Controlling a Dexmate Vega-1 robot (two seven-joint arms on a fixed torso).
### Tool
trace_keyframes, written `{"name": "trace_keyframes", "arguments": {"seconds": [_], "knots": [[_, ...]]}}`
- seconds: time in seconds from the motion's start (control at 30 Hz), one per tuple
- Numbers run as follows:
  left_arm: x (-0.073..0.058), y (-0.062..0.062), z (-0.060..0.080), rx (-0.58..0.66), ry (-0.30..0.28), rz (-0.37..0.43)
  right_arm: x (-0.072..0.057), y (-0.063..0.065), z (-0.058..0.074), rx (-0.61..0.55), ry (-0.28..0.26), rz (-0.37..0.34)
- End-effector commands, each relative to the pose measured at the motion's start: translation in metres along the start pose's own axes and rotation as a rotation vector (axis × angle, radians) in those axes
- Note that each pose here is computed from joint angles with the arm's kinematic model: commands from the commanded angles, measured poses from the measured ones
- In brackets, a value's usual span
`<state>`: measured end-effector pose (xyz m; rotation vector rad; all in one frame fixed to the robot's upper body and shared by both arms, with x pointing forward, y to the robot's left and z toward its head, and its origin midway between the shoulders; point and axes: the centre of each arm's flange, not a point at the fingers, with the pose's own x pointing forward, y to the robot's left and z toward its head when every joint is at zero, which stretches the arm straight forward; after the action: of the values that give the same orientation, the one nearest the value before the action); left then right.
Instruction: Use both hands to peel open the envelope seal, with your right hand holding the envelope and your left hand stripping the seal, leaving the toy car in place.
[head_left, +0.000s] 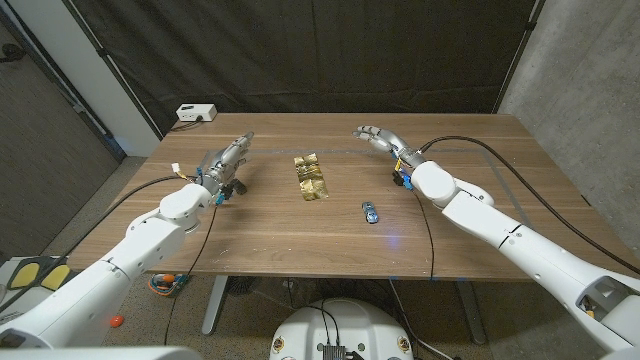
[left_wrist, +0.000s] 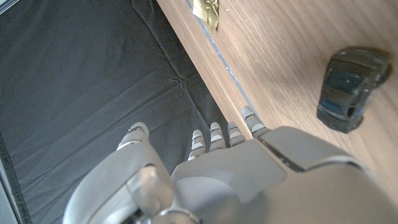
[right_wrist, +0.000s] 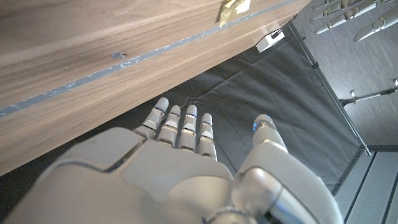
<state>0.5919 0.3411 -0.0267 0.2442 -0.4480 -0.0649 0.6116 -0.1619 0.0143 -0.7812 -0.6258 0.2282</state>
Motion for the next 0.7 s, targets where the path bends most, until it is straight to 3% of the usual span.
{"name": "trace_keyframes", "arguments": {"seconds": [0.03, 0.7], "knots": [[-0.013, 0.009, 0.004, 0.101, 0.03, 0.032, 0.016, 0.012, 0.014, -0.09, -0.006, 0.045], [-0.019, 0.014, 0.003, 0.131, 0.042, 0.042, 0.043, 0.032, 0.034, -0.228, -0.008, 0.098]]}}
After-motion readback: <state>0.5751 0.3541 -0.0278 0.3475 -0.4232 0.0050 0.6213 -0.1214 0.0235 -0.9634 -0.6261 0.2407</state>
